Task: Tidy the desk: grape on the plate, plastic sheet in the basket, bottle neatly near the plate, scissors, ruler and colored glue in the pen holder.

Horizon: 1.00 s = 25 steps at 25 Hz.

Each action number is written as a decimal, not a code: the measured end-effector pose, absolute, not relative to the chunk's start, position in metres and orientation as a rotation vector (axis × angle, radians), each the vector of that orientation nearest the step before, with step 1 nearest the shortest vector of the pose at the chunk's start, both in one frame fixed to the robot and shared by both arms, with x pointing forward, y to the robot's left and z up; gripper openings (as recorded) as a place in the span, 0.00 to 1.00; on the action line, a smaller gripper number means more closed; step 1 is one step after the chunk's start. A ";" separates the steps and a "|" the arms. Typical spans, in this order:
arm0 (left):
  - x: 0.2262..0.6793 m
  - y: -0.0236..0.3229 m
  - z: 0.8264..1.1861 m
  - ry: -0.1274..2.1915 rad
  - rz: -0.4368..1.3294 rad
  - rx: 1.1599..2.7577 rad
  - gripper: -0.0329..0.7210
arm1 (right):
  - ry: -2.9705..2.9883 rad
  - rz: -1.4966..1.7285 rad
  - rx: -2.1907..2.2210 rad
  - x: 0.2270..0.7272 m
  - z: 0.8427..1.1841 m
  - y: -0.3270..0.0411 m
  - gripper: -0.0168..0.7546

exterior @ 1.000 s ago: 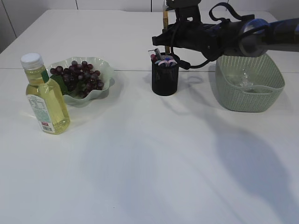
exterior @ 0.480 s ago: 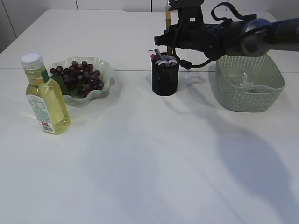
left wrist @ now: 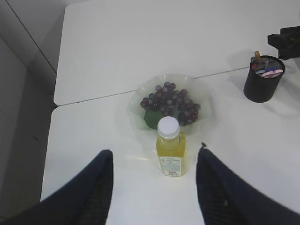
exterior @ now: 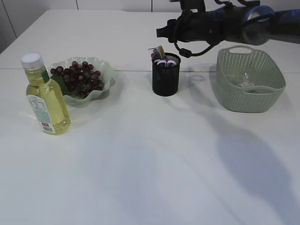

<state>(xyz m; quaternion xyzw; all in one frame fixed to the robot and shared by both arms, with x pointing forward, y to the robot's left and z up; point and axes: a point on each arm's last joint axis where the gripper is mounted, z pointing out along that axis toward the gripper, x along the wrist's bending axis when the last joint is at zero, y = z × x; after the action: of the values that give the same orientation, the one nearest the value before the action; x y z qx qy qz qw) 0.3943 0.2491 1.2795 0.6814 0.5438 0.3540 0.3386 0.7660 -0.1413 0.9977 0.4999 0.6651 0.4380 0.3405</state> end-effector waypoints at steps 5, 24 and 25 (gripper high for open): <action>0.394 0.248 1.279 1.415 0.910 1.776 0.59 | 1.751 1.119 1.419 0.763 1.020 -0.134 0.50; 0.375 0.255 1.283 1.411 0.844 1.757 0.61 | 2.083 0.935 1.754 0.652 1.182 -0.154 0.49; 0.371 0.255 1.283 1.405 0.826 1.752 0.62 | 2.094 0.983 1.748 0.646 1.190 -0.152 0.49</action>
<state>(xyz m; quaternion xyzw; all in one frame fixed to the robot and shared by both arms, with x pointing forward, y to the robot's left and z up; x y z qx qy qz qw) 0.3714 0.2553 1.2834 0.6815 0.5464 0.3214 0.3657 0.6459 -0.1517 1.1899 0.5985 0.7169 0.3366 0.1210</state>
